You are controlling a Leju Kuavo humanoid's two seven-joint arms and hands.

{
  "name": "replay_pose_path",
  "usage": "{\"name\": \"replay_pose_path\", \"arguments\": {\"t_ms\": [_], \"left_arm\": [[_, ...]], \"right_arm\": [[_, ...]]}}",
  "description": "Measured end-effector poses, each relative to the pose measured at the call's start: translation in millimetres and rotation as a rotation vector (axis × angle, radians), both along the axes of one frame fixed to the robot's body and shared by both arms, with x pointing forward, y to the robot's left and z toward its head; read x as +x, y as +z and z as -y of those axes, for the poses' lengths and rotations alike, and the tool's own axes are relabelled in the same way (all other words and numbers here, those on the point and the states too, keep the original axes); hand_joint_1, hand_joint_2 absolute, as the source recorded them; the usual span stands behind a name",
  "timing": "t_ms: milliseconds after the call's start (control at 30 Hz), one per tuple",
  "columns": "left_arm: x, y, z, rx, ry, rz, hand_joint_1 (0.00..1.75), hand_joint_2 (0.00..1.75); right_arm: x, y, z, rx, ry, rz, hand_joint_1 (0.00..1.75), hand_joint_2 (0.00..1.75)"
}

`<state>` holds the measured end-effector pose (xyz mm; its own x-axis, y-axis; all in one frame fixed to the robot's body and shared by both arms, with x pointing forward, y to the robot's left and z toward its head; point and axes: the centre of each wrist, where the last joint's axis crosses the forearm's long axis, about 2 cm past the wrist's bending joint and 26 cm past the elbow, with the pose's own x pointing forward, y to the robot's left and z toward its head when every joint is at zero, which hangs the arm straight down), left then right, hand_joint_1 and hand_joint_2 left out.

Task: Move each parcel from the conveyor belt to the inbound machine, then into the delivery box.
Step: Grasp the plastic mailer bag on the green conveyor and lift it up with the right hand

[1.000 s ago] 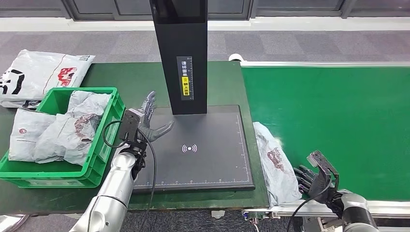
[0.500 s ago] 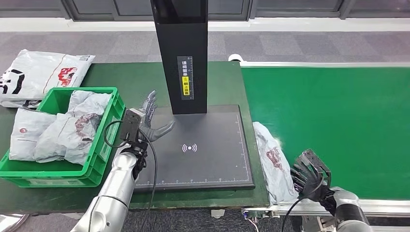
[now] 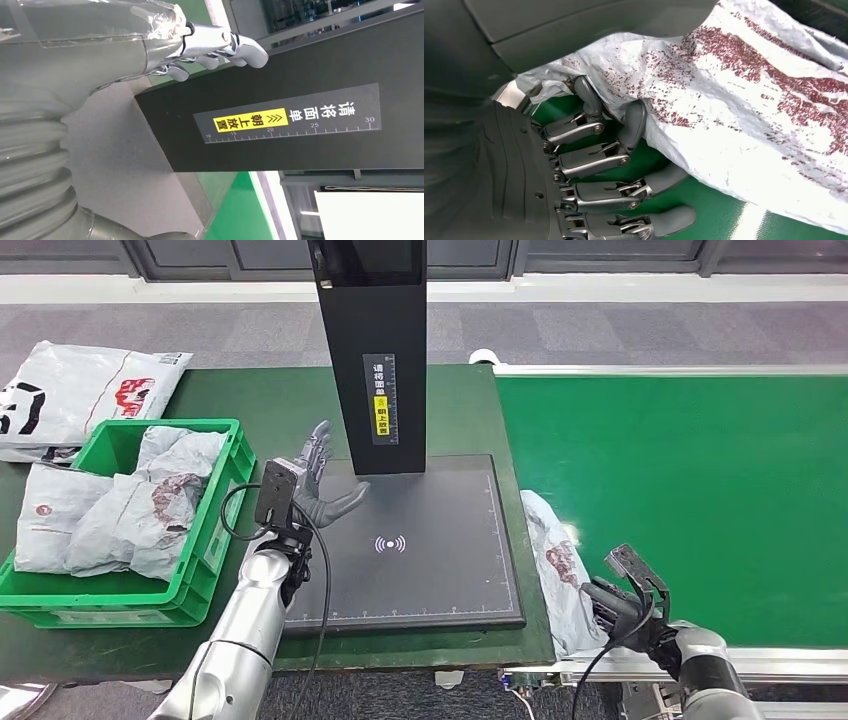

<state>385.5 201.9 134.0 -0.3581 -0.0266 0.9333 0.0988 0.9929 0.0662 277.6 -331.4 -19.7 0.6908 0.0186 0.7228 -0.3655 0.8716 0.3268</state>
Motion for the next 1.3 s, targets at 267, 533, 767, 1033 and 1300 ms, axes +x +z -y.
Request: {"name": "replay_pose_path", "arguments": {"t_ms": [267,533,767,1033,1300], "left_arm": [[-1.1,-1.1,0,0.0,0.0,-0.002,0.0,1.75],[-0.8,1.9,0,-0.003,0.003,0.011,0.0,1.75],[-0.3,3.9,1,-0.015,0.008,0.027,0.0,1.75],[-3.2,2.4,-1,-0.027,0.019,0.041,0.0,1.75],[-5.6,3.6,-4,-0.034,0.03,0.059,0.0,1.75]], "right_arm": [[3,1,-9,-0.016,0.017,-0.017,0.0,1.75],[9,4,-18,-0.04,0.019,-0.044,0.0,1.75],[10,4,-23,-0.041,0.001,-0.036,1.75,1.75],[10,4,-24,-0.039,-0.024,-0.02,1.75,1.75],[9,3,-26,-0.036,-0.041,-0.016,1.75,1.75]]}}
